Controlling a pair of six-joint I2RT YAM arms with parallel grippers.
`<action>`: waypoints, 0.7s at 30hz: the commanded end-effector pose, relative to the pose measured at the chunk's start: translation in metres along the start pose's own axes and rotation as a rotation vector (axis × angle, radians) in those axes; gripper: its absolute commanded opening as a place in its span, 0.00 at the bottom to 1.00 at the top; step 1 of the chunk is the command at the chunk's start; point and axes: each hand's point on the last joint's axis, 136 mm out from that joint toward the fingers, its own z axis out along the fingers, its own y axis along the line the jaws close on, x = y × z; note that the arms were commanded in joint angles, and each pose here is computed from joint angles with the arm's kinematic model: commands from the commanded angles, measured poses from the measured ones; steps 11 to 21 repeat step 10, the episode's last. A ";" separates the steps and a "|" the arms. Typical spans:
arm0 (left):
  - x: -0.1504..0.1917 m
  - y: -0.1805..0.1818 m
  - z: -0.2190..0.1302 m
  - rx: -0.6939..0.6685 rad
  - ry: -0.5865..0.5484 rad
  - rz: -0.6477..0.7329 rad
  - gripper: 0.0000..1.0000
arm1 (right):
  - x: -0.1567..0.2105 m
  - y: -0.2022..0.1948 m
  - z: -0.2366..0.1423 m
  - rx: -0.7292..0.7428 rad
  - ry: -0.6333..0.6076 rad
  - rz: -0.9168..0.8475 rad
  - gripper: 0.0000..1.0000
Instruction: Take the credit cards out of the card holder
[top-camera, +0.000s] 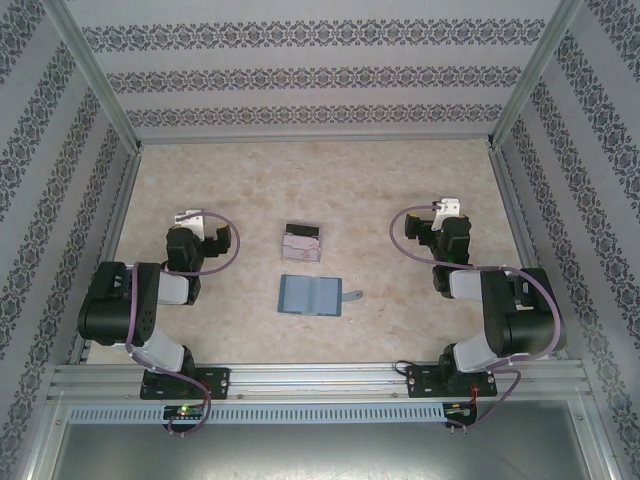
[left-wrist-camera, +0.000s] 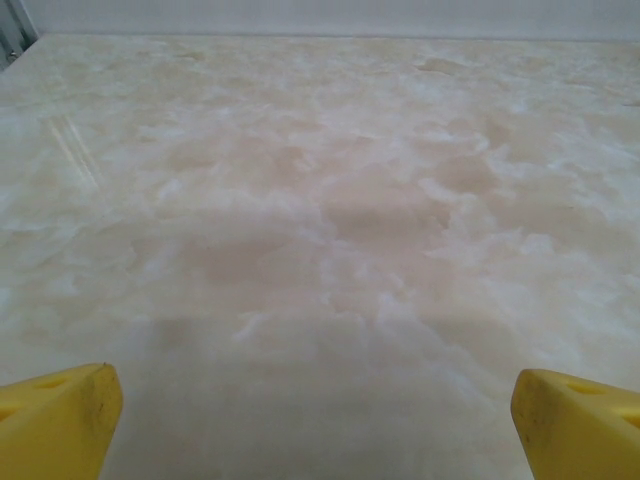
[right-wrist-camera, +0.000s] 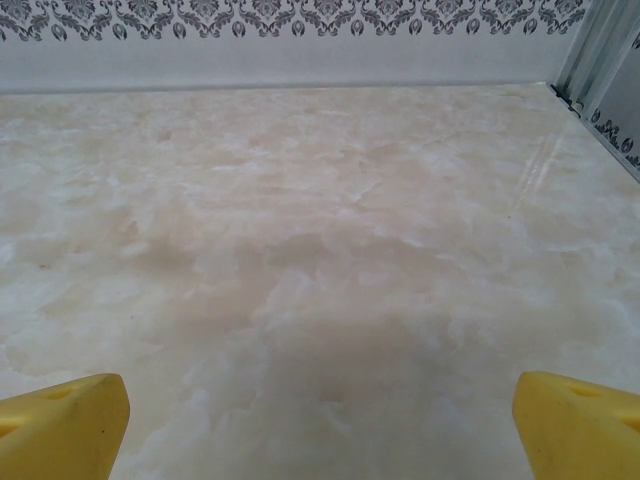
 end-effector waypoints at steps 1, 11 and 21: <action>-0.013 0.006 0.003 -0.049 -0.040 0.001 1.00 | -0.002 0.001 -0.001 -0.018 -0.022 -0.014 0.98; -0.013 -0.009 -0.003 0.041 -0.069 0.035 1.00 | -0.001 0.004 -0.001 -0.037 -0.018 -0.018 0.98; -0.013 -0.009 -0.003 0.041 -0.069 0.035 1.00 | -0.001 0.004 -0.001 -0.037 -0.018 -0.018 0.98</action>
